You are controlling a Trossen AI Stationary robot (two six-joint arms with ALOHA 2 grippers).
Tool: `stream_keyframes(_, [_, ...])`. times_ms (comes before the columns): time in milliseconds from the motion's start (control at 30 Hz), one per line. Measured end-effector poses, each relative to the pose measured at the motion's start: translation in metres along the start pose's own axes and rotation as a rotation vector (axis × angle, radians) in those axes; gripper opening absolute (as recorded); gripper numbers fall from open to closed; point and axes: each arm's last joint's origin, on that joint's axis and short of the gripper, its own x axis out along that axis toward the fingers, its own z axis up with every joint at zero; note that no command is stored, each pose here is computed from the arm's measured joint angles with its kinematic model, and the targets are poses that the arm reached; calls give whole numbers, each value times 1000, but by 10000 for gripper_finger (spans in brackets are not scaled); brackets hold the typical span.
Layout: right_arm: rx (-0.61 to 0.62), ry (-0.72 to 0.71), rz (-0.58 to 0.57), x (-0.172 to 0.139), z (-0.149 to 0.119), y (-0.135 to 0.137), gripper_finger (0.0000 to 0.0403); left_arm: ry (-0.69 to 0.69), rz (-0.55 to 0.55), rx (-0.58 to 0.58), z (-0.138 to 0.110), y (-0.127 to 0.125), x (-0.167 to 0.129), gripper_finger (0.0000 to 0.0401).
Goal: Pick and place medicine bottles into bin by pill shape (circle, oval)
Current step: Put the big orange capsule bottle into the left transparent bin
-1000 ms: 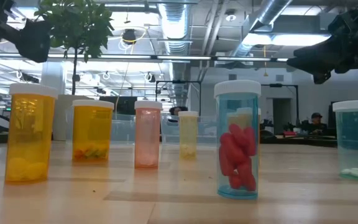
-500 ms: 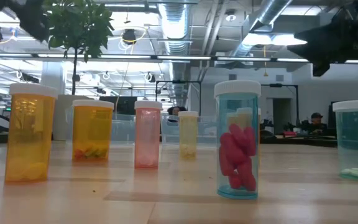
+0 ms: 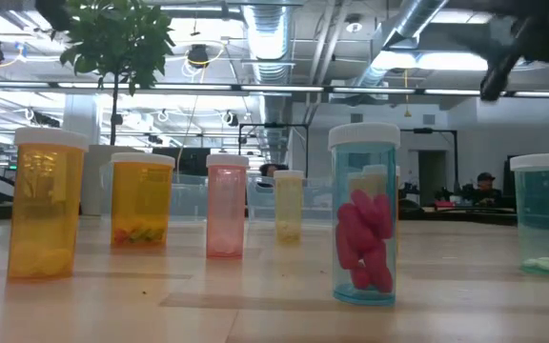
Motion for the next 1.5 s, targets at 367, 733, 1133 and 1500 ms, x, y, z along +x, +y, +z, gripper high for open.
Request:
stream_keyframes(367, [-165, 20, 46, 6, 58, 44, 192, 291, 247, 24, -9, -53, 80, 322])
stream_keyframes(733, [-231, 281, -95, -14, 96, 64, 205, 781, 582, 121, -64, -83, 137, 322])
stream_keyframes(1133, [-257, 360, -142, -15, 90, 59, 206, 1103, 705, 239, -163, -64, 142, 322])
stream_keyframes(1500, [-261, 373, -151, -16, 89, 58, 204, 1276, 730, 359, -211, -43, 131, 322])
